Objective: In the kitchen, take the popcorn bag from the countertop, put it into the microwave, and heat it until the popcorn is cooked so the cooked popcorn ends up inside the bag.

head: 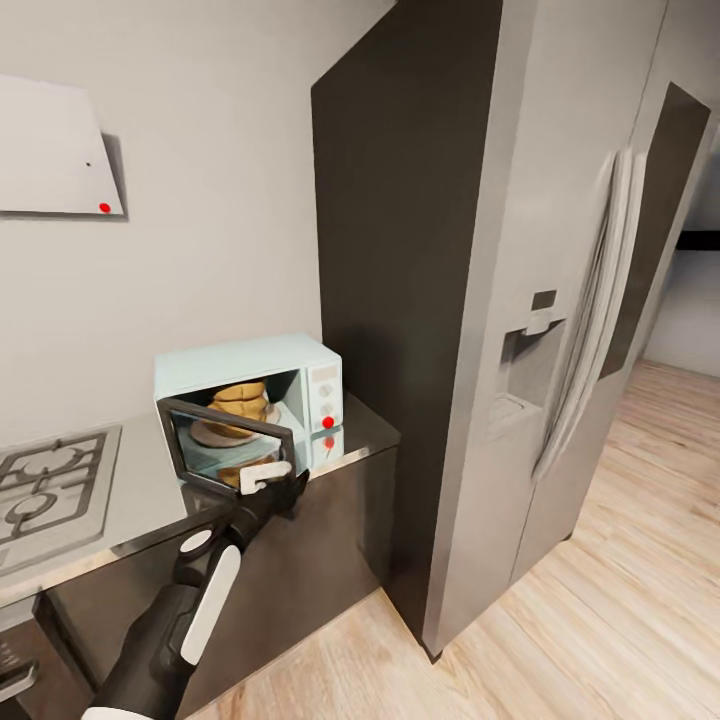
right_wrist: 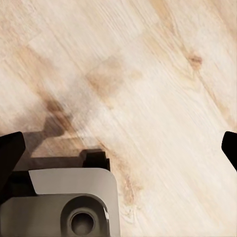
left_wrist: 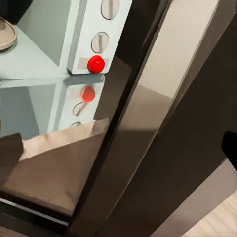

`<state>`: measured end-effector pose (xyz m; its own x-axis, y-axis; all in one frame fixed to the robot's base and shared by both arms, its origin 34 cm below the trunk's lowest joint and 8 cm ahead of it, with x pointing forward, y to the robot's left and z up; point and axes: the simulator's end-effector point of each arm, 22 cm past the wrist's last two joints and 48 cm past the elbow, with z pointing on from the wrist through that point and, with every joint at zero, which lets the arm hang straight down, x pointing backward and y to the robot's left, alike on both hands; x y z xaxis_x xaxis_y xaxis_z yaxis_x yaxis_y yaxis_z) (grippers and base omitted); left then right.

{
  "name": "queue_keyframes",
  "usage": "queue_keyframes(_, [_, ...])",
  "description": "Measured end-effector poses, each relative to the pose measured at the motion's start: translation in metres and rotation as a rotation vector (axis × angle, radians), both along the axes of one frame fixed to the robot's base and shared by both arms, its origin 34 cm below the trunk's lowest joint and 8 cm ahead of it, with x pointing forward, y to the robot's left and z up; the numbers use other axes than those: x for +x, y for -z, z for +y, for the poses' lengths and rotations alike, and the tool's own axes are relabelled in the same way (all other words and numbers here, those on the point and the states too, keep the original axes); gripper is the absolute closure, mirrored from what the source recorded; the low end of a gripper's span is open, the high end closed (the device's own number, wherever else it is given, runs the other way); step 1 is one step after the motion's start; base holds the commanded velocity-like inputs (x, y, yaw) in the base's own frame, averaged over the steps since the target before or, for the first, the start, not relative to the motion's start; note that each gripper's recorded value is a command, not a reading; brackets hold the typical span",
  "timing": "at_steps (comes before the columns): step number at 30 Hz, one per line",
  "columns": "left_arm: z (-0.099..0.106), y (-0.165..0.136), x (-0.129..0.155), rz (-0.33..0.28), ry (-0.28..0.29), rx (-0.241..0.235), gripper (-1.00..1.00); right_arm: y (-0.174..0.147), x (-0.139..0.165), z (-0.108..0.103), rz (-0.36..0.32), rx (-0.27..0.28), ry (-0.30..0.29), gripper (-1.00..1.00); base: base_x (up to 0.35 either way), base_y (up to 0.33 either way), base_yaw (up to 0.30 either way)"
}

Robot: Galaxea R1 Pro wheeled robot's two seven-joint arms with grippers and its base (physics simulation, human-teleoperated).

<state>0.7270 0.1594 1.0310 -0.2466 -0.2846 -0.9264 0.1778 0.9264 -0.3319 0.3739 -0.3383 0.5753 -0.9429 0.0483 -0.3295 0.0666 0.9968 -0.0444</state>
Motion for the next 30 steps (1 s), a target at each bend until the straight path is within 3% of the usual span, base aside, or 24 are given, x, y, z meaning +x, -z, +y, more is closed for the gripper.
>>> queue_keyframes(30, [-0.011,0.003,-0.002,0.006,0.021,0.004,-1.00,0.000,0.000,0.002,0.000,0.002,-0.003,-1.00,0.309,0.000,0.000])
